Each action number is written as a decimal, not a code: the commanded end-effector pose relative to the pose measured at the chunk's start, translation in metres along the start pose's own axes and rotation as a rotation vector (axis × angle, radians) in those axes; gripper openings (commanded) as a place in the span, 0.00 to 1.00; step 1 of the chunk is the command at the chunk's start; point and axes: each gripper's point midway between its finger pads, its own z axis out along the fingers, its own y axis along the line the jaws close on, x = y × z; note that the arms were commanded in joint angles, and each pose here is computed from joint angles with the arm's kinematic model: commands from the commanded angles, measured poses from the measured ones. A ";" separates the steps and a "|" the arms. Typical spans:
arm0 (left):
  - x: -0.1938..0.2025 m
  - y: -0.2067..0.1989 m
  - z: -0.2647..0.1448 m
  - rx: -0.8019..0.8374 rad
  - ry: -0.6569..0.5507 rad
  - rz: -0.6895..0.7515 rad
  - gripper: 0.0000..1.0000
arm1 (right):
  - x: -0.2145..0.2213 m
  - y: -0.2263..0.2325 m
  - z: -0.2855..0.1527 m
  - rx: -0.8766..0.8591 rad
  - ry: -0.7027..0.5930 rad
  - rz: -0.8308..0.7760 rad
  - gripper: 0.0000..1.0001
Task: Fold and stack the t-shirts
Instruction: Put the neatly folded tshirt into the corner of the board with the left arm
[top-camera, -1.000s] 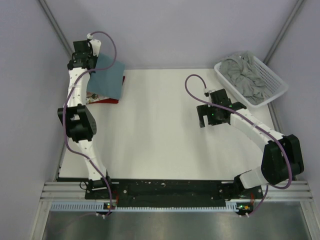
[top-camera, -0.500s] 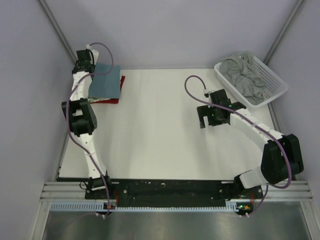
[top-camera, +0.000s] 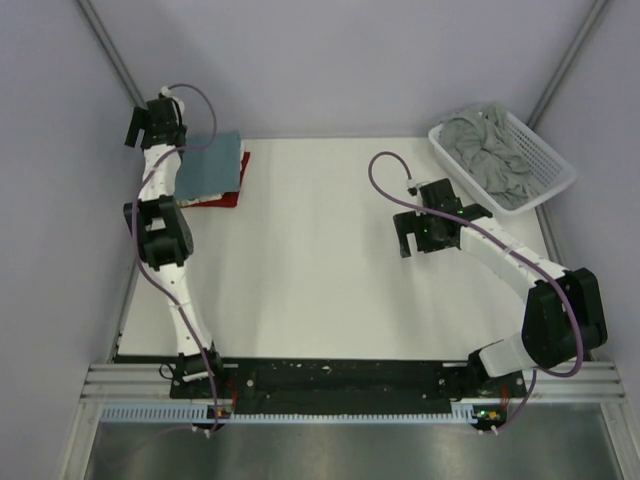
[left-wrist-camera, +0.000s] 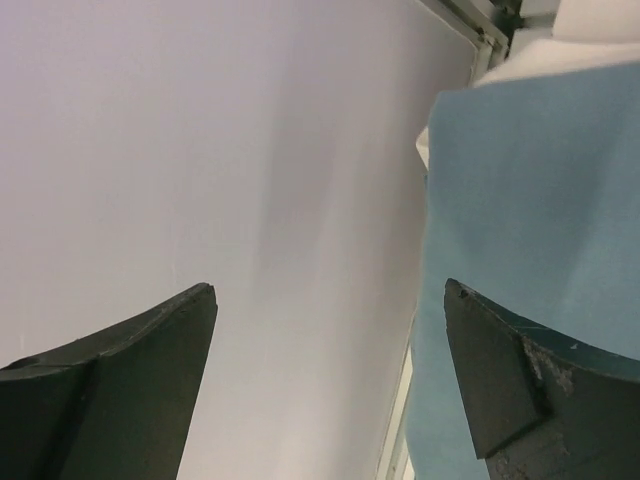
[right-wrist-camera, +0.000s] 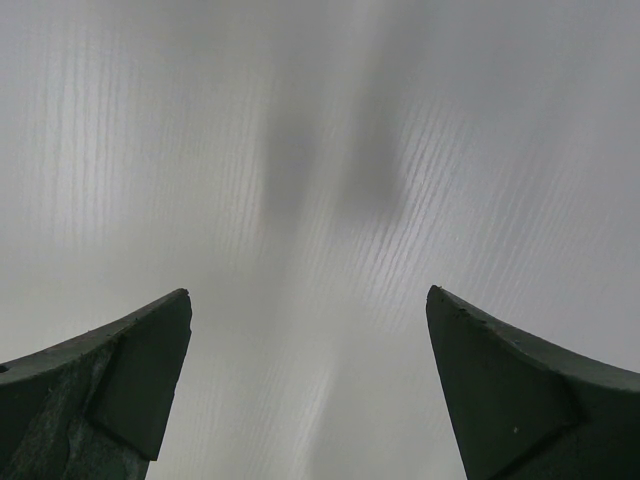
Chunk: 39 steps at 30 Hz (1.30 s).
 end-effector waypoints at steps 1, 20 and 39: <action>-0.039 0.032 -0.048 0.005 -0.130 -0.088 0.99 | -0.019 0.001 -0.010 -0.012 -0.054 0.006 0.99; 0.009 -0.176 -0.259 0.788 -0.217 0.186 0.55 | -0.013 -0.017 -0.012 0.068 -0.153 0.039 0.99; 0.123 -0.206 -0.326 0.835 -0.567 -0.185 0.94 | -0.005 -0.111 -0.043 0.292 -0.872 0.248 0.99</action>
